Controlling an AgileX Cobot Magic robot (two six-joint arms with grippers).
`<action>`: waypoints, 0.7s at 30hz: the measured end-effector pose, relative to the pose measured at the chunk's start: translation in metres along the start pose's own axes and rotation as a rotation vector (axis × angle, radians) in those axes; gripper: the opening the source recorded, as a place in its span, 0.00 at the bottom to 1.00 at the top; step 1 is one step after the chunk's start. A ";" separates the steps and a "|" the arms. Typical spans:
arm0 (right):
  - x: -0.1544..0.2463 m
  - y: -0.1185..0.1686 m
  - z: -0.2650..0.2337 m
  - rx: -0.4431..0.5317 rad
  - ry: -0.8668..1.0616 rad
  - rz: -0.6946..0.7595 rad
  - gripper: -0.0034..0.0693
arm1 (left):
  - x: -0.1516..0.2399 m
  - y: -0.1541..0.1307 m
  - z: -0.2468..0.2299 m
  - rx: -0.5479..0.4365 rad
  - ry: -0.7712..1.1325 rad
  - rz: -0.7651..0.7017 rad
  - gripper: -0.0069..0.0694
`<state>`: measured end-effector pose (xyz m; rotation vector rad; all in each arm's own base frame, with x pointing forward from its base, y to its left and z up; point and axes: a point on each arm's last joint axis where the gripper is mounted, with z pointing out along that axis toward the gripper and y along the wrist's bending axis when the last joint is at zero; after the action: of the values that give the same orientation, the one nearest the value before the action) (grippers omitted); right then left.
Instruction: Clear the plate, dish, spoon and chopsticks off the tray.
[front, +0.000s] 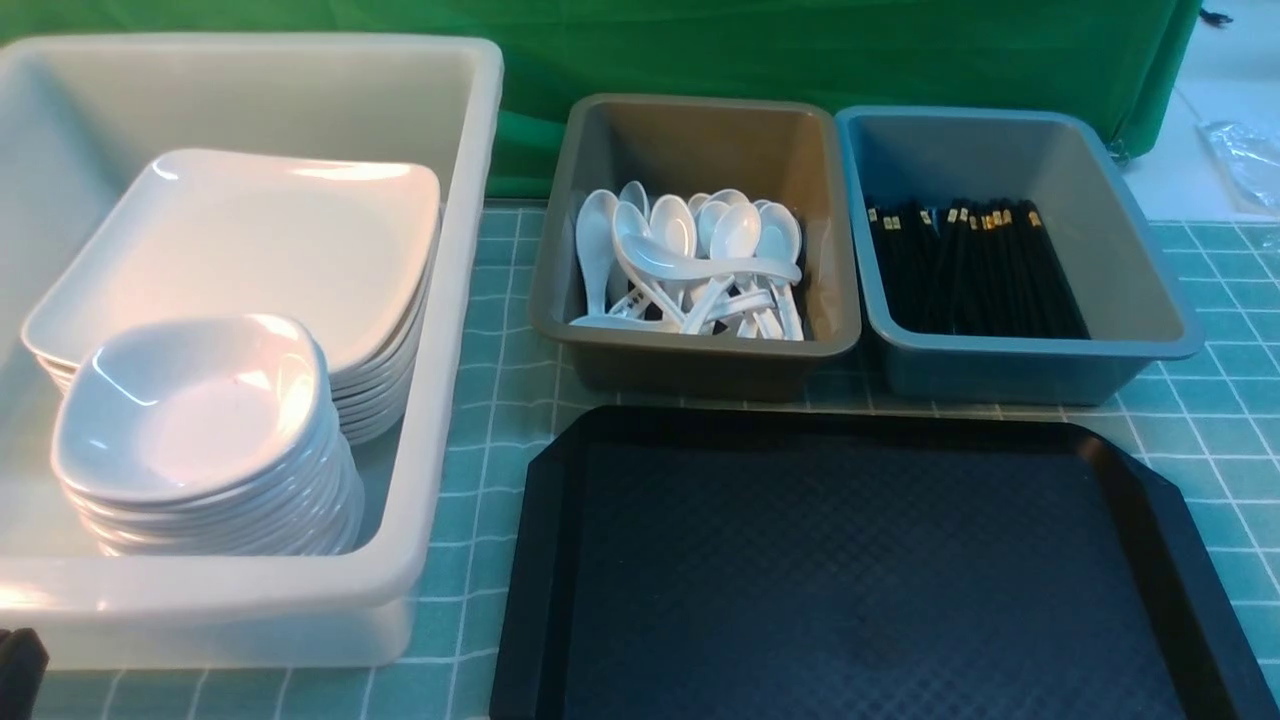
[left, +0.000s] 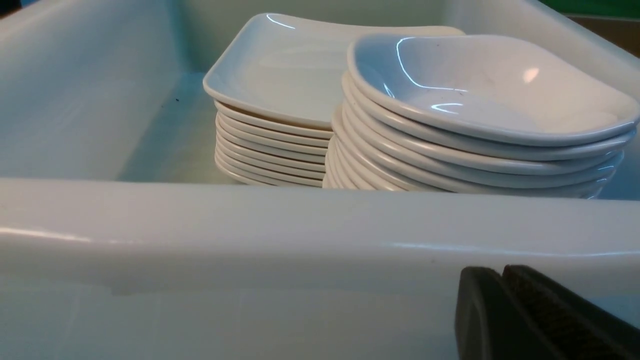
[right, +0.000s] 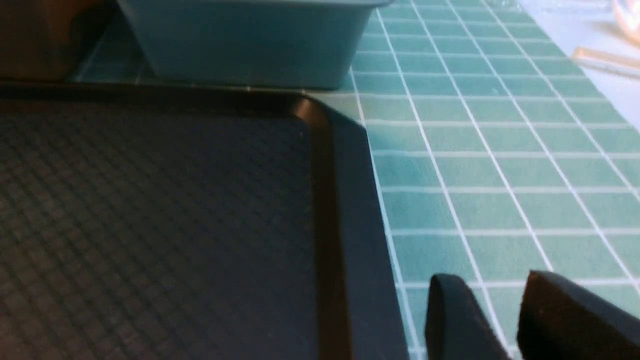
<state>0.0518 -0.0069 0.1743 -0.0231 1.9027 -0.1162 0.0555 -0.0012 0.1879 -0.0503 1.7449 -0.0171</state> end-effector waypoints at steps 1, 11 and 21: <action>0.000 0.000 0.000 -0.002 -0.004 -0.002 0.38 | 0.000 0.000 0.000 0.000 0.000 0.000 0.11; -0.001 0.001 0.000 -0.016 -0.012 -0.006 0.38 | 0.000 0.000 0.000 0.000 0.000 0.000 0.11; -0.001 0.001 0.000 -0.016 -0.014 -0.006 0.38 | 0.000 0.000 0.000 0.000 0.000 0.000 0.11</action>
<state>0.0522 -0.0059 0.1754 -0.0401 1.8894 -0.1047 0.0555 -0.0012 0.1879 -0.0503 1.7449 -0.0171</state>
